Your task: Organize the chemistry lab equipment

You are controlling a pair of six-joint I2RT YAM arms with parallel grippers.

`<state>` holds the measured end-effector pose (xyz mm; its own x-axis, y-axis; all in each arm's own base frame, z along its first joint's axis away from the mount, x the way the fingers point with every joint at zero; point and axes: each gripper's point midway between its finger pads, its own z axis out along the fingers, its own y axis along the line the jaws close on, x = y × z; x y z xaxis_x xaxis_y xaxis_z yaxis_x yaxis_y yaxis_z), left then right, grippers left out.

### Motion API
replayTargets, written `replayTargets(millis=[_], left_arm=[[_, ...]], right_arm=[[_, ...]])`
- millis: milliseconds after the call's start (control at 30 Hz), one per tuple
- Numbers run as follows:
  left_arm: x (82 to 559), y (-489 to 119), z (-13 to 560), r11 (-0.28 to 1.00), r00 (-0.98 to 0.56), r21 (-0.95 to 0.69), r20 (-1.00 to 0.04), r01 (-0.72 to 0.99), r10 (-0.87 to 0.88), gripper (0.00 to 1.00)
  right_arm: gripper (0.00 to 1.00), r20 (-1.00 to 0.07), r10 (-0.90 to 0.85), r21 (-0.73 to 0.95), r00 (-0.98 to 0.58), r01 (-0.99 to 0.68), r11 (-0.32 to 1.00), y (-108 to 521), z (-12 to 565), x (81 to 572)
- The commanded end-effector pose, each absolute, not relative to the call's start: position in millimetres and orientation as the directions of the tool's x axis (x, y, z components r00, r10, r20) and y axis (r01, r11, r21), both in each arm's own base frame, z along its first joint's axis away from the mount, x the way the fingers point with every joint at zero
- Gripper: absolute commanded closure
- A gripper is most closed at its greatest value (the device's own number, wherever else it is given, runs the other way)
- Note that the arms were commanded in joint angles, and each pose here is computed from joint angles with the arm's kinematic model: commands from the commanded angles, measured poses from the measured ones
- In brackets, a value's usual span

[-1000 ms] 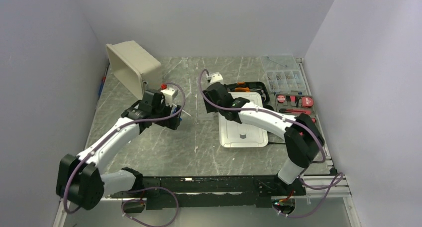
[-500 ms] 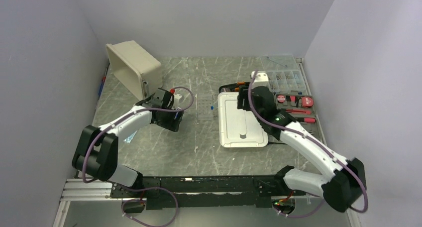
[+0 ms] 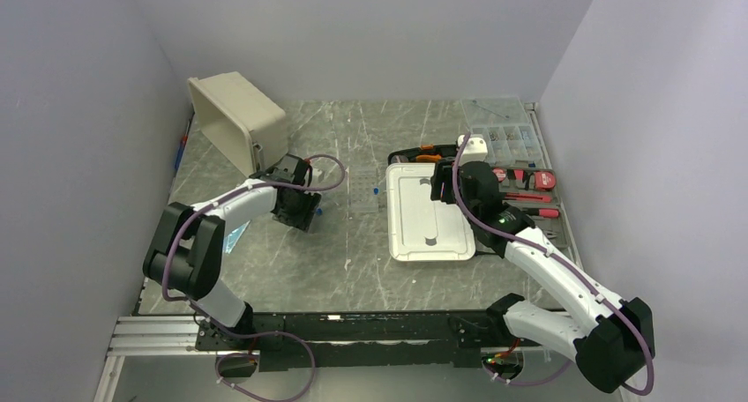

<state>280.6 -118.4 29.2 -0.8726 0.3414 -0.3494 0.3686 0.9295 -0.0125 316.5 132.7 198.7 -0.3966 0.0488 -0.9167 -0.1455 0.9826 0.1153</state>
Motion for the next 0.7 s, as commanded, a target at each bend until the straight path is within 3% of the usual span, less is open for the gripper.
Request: replayTargets(millis=[0,667], left_arm=[[292,-120,38,0.933,-0.866,-0.011,-0.377,0.359,0.329,0.45],[298,-130,25,0.929,-0.883,-0.044,-0.329,0.368,0.334,0.6]], right_arm=[[0.39,-0.935,0.065,0.131,-0.349,-0.167,0.977,136,213,320],[0.38,-0.933,0.057,0.129,-0.357,-0.182,0.975,139,211,320]])
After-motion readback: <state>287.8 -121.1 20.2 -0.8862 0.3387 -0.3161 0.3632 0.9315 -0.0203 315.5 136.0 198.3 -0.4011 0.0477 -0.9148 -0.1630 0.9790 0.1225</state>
